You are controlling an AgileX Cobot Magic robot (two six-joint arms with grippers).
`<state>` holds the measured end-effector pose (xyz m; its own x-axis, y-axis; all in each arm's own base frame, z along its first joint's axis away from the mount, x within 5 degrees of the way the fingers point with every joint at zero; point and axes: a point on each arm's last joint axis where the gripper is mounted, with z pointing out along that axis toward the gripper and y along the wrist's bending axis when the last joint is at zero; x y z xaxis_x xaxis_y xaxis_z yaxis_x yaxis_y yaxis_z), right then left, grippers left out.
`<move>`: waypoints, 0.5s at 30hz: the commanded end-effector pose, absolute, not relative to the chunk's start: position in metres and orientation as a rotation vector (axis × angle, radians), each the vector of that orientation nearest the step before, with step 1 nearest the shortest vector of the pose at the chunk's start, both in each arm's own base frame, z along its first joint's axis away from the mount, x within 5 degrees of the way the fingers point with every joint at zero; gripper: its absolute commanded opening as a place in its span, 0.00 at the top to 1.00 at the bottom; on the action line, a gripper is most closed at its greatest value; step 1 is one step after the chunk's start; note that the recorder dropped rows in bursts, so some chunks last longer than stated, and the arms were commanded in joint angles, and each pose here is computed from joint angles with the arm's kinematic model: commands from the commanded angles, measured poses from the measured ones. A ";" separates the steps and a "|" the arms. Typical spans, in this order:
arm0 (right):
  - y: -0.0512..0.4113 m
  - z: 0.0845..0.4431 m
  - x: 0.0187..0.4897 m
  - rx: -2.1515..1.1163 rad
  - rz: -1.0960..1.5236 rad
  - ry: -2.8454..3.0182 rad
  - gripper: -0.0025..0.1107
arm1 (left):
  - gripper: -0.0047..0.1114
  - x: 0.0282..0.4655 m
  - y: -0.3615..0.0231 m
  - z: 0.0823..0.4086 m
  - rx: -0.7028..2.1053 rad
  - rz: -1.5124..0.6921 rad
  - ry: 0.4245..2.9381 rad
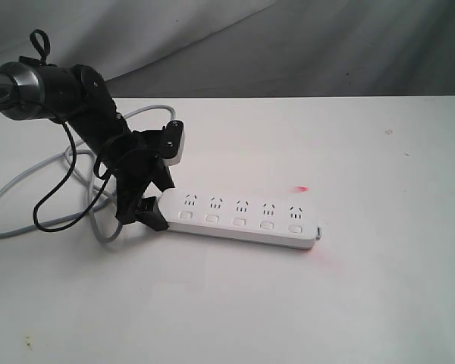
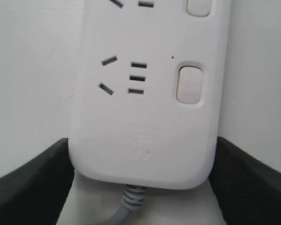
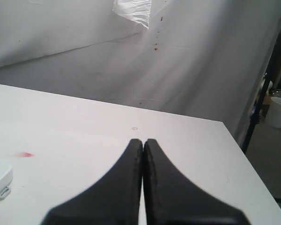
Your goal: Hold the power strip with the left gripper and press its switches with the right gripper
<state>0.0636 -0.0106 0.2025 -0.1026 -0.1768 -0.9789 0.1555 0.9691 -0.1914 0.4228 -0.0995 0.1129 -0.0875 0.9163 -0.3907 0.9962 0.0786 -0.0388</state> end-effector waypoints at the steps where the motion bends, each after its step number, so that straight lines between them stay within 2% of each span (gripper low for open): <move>1: -0.011 0.200 0.063 -0.023 -0.290 1.664 0.98 | 0.52 0.423 -0.100 0.115 1.917 -0.446 2.095; 15: -0.009 0.206 0.056 -0.021 -0.300 1.574 0.98 | 0.52 0.423 -0.100 0.115 1.915 -0.446 2.097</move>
<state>0.0567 -0.0090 0.2066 -0.0314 -0.1950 -0.9803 0.1661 0.9661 -0.1975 0.4228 -0.0995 0.1129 -0.0875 0.9163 -0.3907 0.9962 0.0786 -0.0388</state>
